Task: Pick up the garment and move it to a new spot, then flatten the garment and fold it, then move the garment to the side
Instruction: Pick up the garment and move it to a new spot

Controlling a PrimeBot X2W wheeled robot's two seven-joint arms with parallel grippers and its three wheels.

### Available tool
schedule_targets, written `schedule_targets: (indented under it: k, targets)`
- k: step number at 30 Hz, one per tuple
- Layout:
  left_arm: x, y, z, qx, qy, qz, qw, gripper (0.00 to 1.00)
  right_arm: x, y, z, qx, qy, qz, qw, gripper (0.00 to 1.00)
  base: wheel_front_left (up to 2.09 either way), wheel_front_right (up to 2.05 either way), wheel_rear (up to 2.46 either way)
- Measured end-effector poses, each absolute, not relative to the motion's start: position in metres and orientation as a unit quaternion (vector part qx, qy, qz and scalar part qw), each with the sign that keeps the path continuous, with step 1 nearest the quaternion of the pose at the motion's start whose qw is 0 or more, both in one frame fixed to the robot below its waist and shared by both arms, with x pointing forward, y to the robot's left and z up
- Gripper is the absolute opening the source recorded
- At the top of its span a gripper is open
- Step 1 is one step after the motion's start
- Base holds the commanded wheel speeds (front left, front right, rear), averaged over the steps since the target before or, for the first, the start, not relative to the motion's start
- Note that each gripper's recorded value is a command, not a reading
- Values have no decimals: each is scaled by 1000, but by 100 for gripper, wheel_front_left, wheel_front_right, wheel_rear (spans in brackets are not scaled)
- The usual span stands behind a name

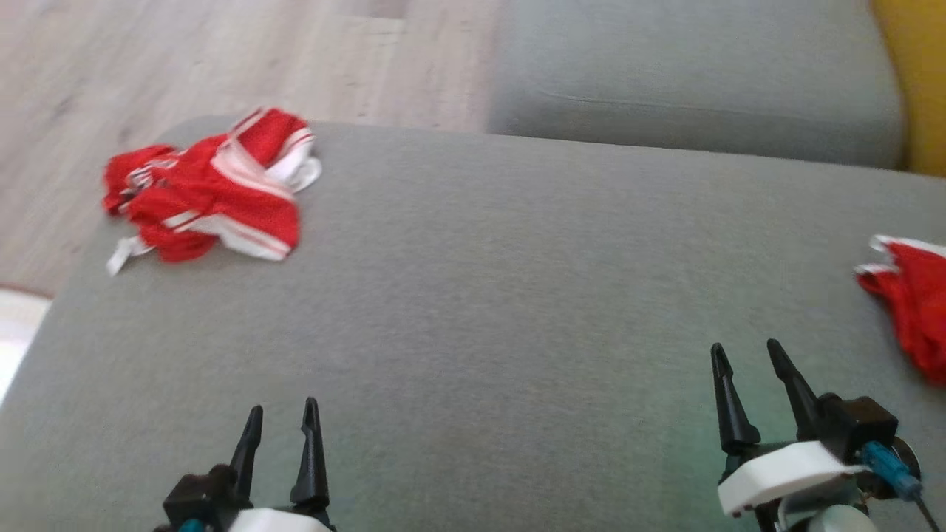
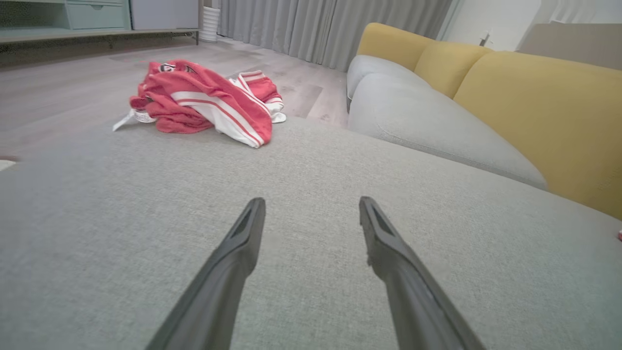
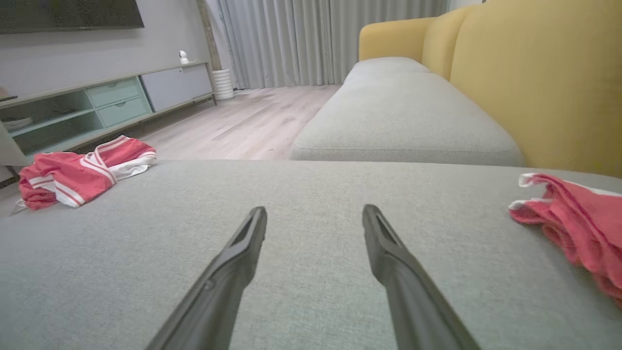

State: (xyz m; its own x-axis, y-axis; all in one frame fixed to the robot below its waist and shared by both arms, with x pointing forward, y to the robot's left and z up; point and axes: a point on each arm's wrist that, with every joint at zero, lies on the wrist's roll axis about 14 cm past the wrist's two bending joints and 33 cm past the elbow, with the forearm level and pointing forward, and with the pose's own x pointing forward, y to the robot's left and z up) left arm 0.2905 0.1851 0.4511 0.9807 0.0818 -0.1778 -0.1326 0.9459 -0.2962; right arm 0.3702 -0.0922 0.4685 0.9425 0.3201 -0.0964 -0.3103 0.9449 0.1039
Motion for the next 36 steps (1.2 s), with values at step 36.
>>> schedule_targets:
  k: [36]
  targets:
    - [232, 329, 520, -79, -3, 253, 964, 100, 397, 54, 478, 23, 42, 360, 932, 100, 0, 0, 0]
